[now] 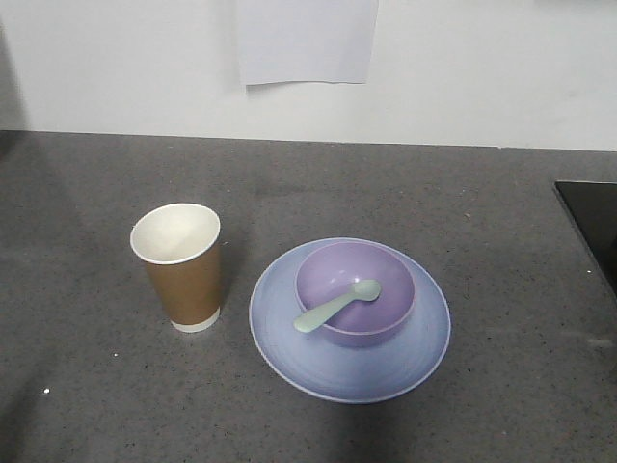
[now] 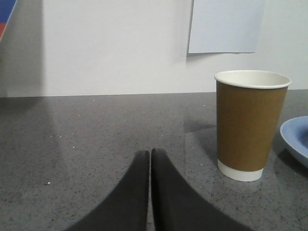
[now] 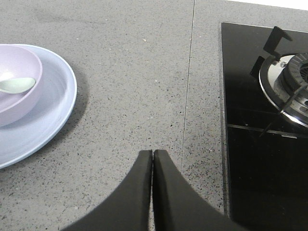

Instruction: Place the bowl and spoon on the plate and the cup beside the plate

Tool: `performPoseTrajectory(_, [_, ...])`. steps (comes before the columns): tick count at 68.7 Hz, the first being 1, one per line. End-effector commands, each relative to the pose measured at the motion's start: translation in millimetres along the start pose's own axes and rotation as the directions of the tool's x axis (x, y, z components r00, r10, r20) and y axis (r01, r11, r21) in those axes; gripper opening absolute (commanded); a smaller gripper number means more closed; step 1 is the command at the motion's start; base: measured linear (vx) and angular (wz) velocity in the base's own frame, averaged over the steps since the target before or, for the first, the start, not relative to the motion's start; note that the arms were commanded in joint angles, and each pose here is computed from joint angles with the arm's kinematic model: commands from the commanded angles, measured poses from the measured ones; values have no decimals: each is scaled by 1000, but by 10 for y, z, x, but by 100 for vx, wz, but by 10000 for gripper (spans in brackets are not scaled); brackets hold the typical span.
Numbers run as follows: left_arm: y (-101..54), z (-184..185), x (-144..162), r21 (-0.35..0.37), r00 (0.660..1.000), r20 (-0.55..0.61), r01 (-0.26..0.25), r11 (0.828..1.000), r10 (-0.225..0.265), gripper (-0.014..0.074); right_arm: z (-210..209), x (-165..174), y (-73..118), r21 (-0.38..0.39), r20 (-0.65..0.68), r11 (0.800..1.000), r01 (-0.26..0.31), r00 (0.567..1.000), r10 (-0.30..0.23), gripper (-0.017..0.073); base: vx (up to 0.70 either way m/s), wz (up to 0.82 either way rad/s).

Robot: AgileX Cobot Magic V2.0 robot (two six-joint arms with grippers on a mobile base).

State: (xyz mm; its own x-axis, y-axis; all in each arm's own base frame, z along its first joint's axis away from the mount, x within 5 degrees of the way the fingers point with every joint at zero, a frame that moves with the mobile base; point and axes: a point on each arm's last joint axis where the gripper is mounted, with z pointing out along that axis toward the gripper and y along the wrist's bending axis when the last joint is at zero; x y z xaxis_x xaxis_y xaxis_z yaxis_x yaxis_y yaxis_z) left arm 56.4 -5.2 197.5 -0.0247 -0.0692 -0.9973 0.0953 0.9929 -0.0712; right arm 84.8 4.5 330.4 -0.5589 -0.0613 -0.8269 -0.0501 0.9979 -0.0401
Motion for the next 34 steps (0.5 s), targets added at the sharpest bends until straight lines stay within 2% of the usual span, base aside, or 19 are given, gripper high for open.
performPoseTrajectory(1, [-15,-25,-138,13,994,108,12,1000,-14,-6,-46,-123,-6,3,85,1000,17,996,-18,-10,0,0])
performPoseTrajectory(34, [-15,-25,-138,13,994,108,12,1000,-14,-6,-35,-118,-2,1,89,1000,23,996,-23,-10,0,0])
